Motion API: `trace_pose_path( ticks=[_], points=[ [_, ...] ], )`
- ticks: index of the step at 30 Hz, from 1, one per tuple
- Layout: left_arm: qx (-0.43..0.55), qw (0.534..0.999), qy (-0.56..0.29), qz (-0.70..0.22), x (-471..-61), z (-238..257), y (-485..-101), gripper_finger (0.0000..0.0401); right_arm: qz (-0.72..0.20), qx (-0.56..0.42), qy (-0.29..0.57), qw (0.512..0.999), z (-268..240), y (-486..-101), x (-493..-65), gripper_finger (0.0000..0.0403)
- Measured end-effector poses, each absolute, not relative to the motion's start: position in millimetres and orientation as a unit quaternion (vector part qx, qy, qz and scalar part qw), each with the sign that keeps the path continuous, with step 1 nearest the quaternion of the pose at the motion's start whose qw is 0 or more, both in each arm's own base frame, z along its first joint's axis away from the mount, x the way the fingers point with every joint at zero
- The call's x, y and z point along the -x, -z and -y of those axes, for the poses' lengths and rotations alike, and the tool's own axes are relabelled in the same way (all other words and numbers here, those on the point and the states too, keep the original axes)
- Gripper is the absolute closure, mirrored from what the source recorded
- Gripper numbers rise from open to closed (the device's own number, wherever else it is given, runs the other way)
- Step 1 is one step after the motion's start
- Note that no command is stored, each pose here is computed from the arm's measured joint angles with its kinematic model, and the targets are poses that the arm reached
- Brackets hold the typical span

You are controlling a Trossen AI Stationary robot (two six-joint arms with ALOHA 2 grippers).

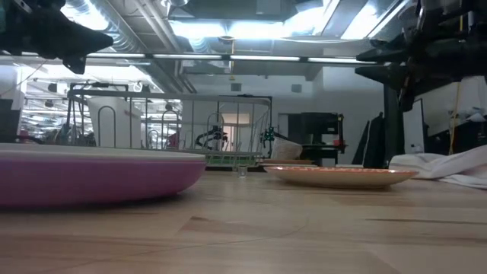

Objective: Sort dishes
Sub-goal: Put the orange patterned plate into the dish rack

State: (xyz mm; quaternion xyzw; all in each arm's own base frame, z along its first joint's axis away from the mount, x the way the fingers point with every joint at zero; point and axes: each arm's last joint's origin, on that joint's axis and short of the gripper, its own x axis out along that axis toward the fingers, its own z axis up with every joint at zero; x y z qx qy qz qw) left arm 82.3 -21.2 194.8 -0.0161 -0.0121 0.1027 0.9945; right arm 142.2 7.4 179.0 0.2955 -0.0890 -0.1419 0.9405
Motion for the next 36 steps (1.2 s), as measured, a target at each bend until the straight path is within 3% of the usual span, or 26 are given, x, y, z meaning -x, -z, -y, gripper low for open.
trace_pose_path(
  ticks=[10, 20, 28, 36],
  points=[
    [0.007, 0.995, -0.103, 0.011, -82.3, 21.2, -194.9, 0.0399, 0.088, -0.274, 0.155, 0.945, -6.8, -178.8, -142.0, 0.0278],
    [-0.006, 0.995, -0.103, 0.01, -82.2, 21.2, -195.0, 0.0399, 0.084, -0.263, 0.174, 0.945, -5.8, -177.6, -141.7, 0.018],
    [-0.004, 0.995, -0.103, 0.01, -82.1, 21.1, -195.3, 0.04, 0.01, -0.249, 0.143, 0.958, -9.2, -174.4, -146.9, 0.0146],
    [-0.004, 0.995, -0.103, 0.01, -82.1, 21.1, -195.3, 0.04, -0.113, -0.232, 0.173, 0.951, -11.9, -217.2, -163.6, 0.0152]
  ],
)
